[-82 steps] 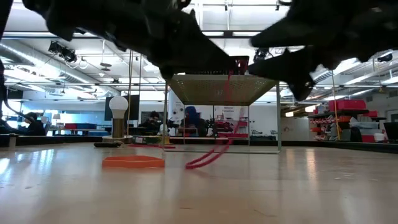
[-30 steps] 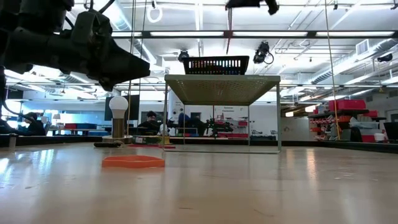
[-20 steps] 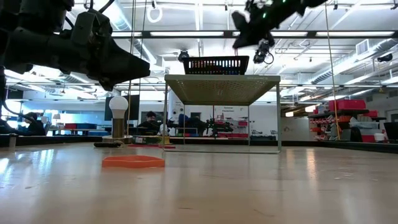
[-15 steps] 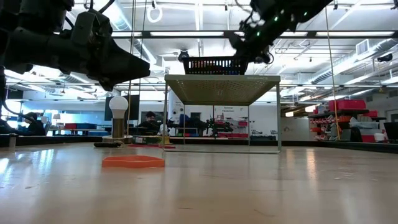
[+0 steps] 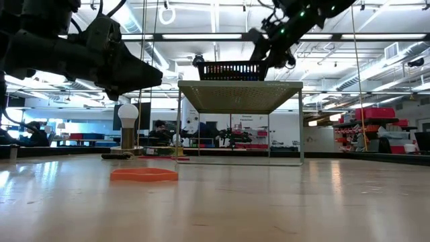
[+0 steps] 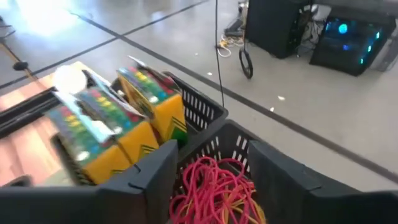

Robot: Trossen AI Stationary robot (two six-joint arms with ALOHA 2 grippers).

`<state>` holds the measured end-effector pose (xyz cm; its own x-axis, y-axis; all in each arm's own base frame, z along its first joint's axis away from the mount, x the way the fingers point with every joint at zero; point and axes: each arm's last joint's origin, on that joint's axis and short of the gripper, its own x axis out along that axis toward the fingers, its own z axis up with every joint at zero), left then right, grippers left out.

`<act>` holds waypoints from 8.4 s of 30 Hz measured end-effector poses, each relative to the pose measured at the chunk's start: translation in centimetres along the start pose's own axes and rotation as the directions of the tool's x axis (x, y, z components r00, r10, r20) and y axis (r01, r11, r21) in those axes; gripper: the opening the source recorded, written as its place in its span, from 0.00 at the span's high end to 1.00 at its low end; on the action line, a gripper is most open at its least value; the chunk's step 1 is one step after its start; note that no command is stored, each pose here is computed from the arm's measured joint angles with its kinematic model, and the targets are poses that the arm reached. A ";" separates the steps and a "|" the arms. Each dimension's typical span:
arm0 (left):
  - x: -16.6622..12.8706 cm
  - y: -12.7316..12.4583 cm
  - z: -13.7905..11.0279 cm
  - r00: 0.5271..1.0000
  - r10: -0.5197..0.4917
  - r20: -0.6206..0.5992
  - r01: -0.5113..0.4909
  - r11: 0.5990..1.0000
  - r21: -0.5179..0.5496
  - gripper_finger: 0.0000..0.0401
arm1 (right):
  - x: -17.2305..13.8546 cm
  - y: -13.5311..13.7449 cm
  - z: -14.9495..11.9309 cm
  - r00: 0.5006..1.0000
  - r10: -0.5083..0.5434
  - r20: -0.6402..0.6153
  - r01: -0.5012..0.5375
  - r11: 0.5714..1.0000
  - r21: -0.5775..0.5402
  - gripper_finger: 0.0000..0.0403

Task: Pick & Place Office Desk Supplies
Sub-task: Put the black spring keychain into the bottom black bin on the shelf, then put the orange rubber band into the top right black bin on the shelf

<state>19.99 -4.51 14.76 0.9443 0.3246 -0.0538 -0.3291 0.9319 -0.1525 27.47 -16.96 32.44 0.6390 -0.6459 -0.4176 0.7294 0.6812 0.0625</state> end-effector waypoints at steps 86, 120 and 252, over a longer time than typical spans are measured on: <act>-1.2 2.3 0.6 0.751 -0.233 -0.618 0.272 0.962 -0.033 0.97 | -18.2 15.0 -14.0 0.898 0.428 -0.099 -0.439 0.863 -0.249 0.96; 3.7 -5.7 -1.2 0.784 -0.513 -0.351 0.325 0.820 -0.472 0.96 | -9.1 27.8 -20.5 0.812 0.531 -0.241 -0.464 0.338 -0.819 0.61; 3.4 -13.0 -2.3 0.716 -0.136 -0.685 0.351 0.918 0.185 0.99 | -16.2 15.2 -22.7 0.821 0.569 0.036 -0.552 0.809 -0.200 0.98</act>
<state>27.51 -15.91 14.29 0.7203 -0.0049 -0.6937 0.0294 0.9993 0.0234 22.68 11.69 19.55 0.9489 -0.1552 -0.2747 0.1887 0.9769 0.0998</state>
